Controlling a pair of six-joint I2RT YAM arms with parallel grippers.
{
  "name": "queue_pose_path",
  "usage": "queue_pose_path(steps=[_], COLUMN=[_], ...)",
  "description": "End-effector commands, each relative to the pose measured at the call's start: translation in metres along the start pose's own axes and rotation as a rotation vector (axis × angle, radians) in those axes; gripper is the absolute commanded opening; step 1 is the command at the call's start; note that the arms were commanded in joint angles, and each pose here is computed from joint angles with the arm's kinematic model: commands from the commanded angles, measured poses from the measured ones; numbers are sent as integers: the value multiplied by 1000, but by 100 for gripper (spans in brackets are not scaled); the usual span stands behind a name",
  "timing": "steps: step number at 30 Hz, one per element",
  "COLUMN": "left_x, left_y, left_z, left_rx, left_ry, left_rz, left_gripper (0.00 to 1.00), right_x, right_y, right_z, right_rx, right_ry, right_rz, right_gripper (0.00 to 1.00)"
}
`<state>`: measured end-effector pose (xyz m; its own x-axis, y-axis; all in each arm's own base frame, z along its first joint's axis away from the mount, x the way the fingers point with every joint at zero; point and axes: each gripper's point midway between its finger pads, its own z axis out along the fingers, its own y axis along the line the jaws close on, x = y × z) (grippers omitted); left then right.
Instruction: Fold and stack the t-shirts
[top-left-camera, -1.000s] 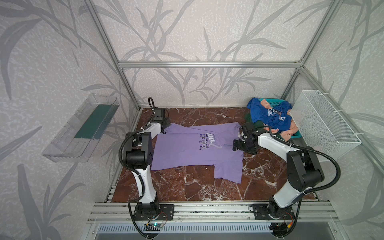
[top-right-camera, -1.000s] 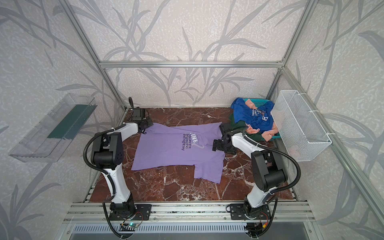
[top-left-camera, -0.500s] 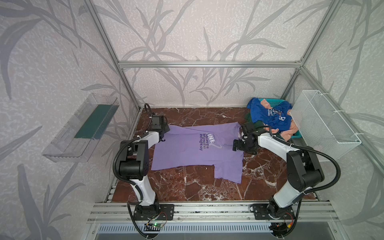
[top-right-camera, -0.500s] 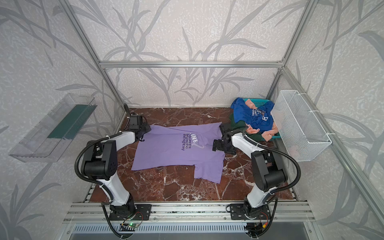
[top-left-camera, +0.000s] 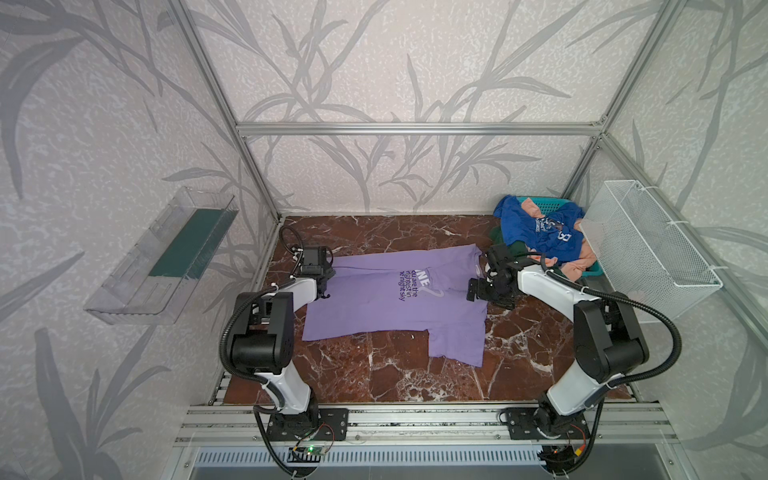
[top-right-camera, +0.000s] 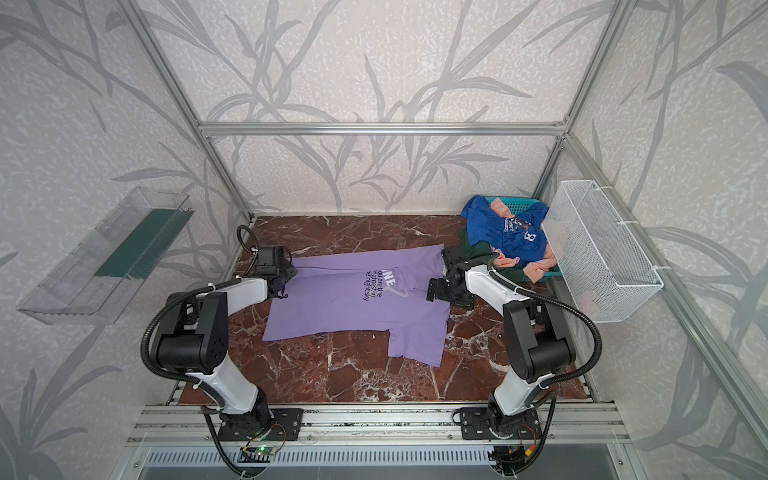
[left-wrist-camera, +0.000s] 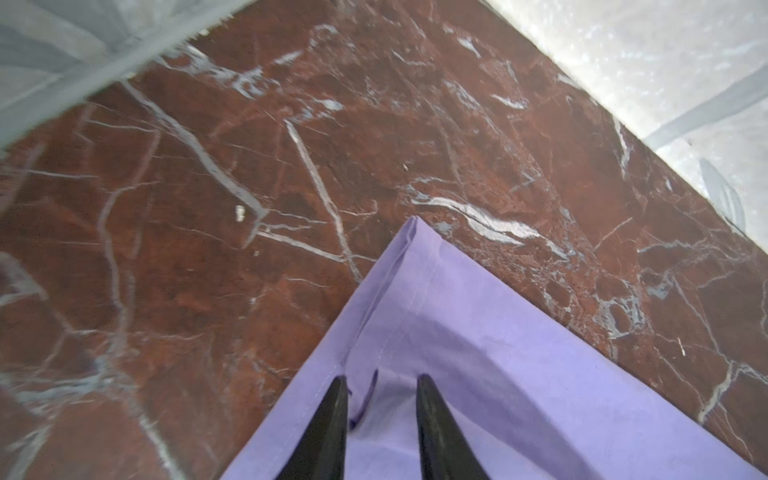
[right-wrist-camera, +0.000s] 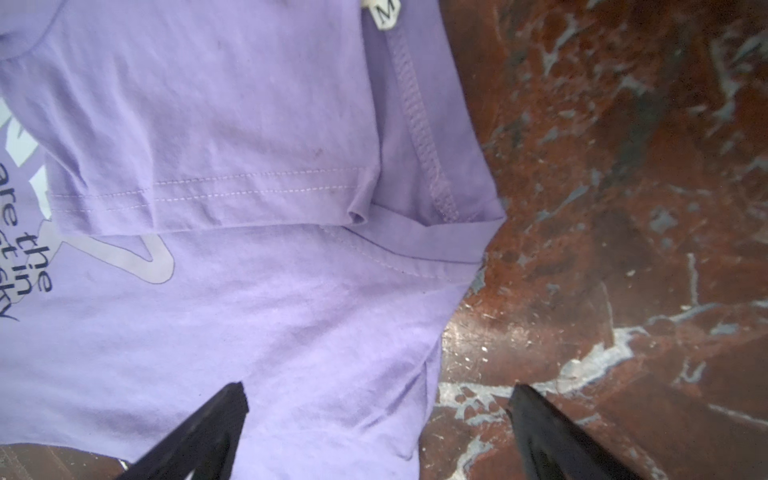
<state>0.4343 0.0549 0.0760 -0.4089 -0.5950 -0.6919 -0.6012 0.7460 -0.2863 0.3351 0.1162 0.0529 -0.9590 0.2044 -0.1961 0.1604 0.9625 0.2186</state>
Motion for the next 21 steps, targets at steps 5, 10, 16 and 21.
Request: queue_pose_path(steps=[5, 10, 16, 21], left_x=[-34, -9, 24, 41], left_y=[16, 9, 8, 4], left_z=[-33, -29, -5, 9], left_rx=[-61, -22, -35, -73], left_ry=[-143, -7, 130, 253], left_rz=[-44, -18, -39, -45], left_gripper=[39, 40, 39, 38], right_x=[-1, -7, -18, -31], right_y=[4, 14, 25, 40], right_z=[-4, -11, -13, -10], right_rx=[-30, -66, -99, -141], right_ry=[9, 6, 1, 22], right_rz=[5, -8, -18, -22], right_gripper=[99, 99, 99, 99])
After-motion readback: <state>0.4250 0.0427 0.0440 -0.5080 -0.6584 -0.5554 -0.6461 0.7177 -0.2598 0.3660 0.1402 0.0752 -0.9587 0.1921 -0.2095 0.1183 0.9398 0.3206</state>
